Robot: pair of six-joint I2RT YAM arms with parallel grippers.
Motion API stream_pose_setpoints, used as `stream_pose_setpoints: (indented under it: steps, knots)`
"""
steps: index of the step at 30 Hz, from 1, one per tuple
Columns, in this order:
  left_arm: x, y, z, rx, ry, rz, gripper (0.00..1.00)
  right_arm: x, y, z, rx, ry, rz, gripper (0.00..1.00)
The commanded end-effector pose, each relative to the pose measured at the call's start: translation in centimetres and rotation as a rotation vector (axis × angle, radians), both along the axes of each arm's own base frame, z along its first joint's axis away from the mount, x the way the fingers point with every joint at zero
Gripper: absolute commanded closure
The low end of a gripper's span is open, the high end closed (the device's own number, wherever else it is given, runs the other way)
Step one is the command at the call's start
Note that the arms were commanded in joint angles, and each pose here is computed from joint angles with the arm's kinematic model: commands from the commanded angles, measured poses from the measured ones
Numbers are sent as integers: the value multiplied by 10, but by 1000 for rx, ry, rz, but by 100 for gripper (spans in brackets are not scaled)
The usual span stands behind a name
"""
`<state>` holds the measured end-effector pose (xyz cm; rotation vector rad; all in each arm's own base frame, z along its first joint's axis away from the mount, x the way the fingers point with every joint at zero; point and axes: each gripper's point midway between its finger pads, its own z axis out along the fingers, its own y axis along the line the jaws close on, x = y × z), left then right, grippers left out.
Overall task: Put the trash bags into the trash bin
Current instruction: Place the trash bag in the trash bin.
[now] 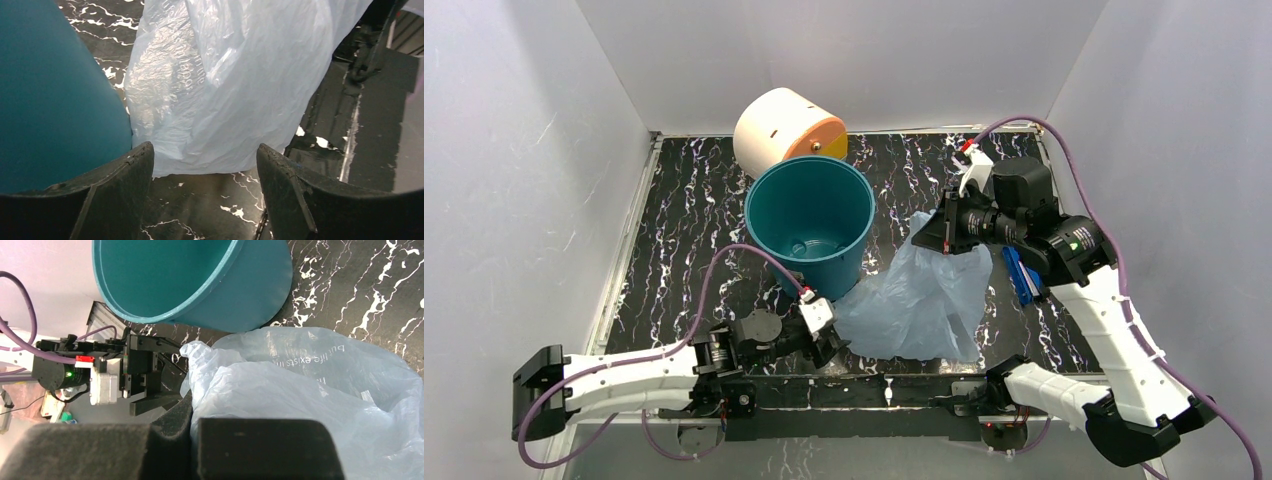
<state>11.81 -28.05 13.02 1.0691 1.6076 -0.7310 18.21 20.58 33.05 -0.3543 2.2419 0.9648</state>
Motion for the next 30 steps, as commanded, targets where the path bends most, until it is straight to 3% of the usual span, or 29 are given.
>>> stream_pose_setpoints:
  steps: [1, 8, 12, 21, 27, 30]
  knots:
    - [12, -6, 13, -45, -95, 31, 28, 4, 7, 25, 55, -78, 26, 94]
    - [8, -23, 1, -9, -144, -1, 34, 5, 9, 23, 61, -71, 33, 94]
    - [11, -25, 1, -23, -138, 20, 61, 5, 9, 23, 61, -72, 30, 94]
    - [9, -29, 8, -52, -94, 31, 99, 7, 7, 20, 55, -74, 12, 94]
    - [4, -33, 38, -48, 16, 55, 100, 19, -13, 23, -1, -116, -115, 93]
    - [0, -25, 48, 22, 86, 78, 100, 20, -16, 27, 0, -135, -132, 93]
